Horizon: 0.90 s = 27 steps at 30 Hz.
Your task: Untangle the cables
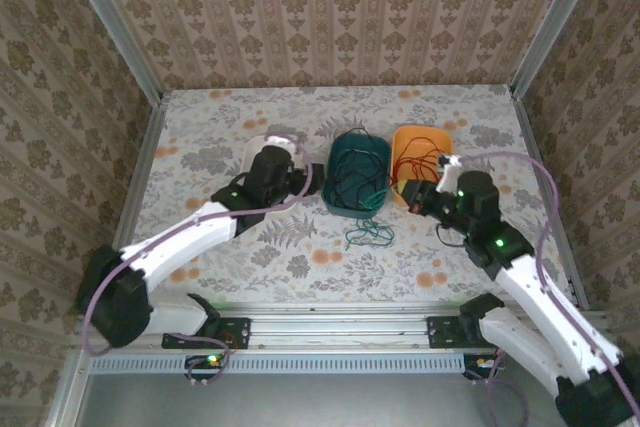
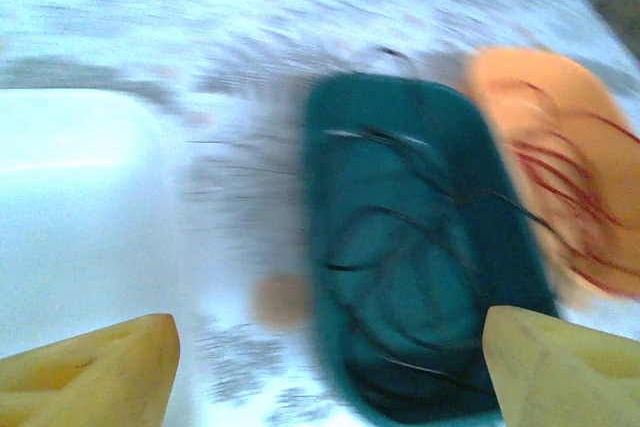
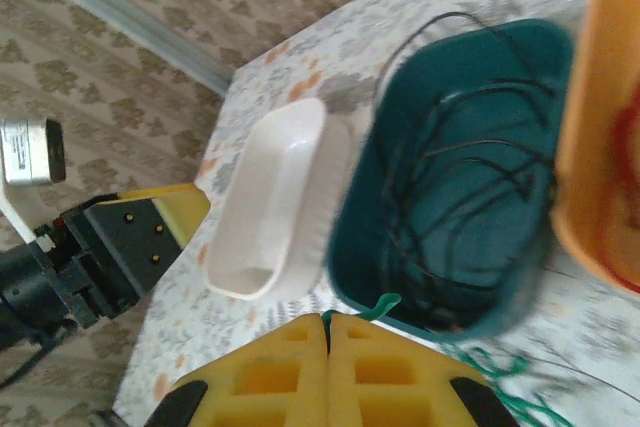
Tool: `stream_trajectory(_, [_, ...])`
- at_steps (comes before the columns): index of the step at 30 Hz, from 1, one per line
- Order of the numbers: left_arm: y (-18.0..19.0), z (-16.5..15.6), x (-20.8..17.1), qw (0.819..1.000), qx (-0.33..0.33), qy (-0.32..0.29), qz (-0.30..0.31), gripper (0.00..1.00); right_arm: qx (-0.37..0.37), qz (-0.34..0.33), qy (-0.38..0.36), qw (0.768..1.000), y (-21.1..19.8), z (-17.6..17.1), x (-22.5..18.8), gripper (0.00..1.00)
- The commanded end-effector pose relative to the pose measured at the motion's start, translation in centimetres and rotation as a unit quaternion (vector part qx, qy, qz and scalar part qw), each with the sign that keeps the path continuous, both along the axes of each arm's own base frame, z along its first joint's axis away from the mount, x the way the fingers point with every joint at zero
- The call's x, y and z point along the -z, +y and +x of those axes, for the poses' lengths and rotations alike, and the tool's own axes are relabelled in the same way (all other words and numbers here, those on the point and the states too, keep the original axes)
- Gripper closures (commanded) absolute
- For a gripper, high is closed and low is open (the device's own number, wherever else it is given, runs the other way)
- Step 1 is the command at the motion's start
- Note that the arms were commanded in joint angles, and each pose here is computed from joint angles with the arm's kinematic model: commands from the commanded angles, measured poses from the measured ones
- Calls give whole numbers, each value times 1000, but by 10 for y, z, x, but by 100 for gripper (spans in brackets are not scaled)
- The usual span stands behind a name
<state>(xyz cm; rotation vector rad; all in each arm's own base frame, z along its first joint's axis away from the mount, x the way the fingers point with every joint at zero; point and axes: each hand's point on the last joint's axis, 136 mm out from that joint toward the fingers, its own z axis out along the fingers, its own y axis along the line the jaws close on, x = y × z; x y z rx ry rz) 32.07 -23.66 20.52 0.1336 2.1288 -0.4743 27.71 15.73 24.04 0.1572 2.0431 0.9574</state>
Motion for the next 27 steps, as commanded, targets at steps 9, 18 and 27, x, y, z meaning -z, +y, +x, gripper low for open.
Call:
stream_trajectory(9, [155, -35, 5, 946, -311, -8, 93, 18, -116, -5, -15, 993, 169, 110, -1, 100])
stream_trajectory(18, [72, -24, 2, 992, -106, -34, 56, 18, -110, -39, 19, 993, 199, 152, 31, 59])
stream_trajectory(27, [-85, -91, 47, 951, 301, 41, 57, 17, -13, -92, 11, 996, 82, 107, 12, 55])
